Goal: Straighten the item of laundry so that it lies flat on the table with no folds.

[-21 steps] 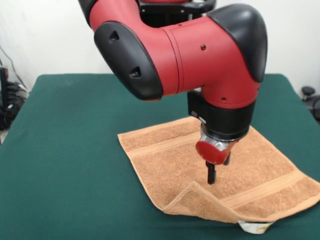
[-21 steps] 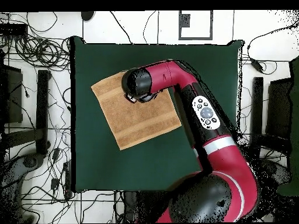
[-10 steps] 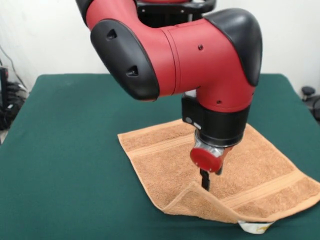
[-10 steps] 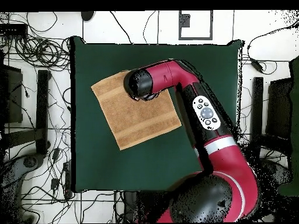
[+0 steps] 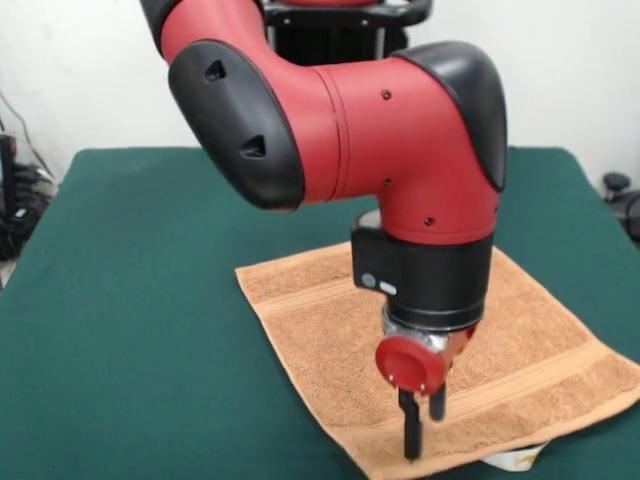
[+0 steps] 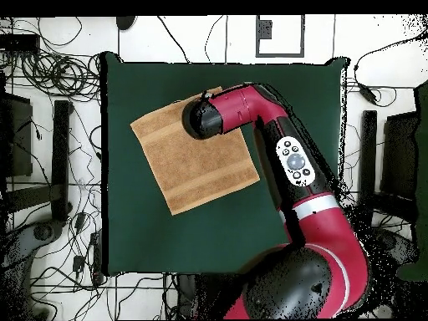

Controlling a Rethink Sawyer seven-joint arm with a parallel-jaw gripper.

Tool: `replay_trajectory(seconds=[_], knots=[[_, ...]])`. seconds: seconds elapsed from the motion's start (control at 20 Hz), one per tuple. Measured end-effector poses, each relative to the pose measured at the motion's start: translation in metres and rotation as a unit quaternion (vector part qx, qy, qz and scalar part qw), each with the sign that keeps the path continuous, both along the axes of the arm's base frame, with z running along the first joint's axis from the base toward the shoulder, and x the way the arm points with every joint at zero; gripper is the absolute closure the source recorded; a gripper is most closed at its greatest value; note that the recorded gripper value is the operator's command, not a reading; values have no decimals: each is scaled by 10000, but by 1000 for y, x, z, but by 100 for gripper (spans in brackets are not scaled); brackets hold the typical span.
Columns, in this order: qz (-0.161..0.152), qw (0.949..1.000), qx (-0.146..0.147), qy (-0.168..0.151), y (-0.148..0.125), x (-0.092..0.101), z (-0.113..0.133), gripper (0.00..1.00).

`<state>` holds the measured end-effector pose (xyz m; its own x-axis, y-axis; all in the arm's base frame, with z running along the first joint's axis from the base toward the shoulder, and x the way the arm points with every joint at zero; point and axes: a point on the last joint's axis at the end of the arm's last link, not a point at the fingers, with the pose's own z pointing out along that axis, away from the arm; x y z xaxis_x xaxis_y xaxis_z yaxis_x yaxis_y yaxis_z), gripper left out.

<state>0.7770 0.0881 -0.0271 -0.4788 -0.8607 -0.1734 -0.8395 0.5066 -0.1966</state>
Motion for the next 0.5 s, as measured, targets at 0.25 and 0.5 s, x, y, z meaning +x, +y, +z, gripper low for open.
replay_trajectory(seconds=[0.25, 0.5], knots=[[58, 9988, 20, -480, -4, 15, -2, 0], [32, 9984, 23, -564, -6, 20, 1, 0]])
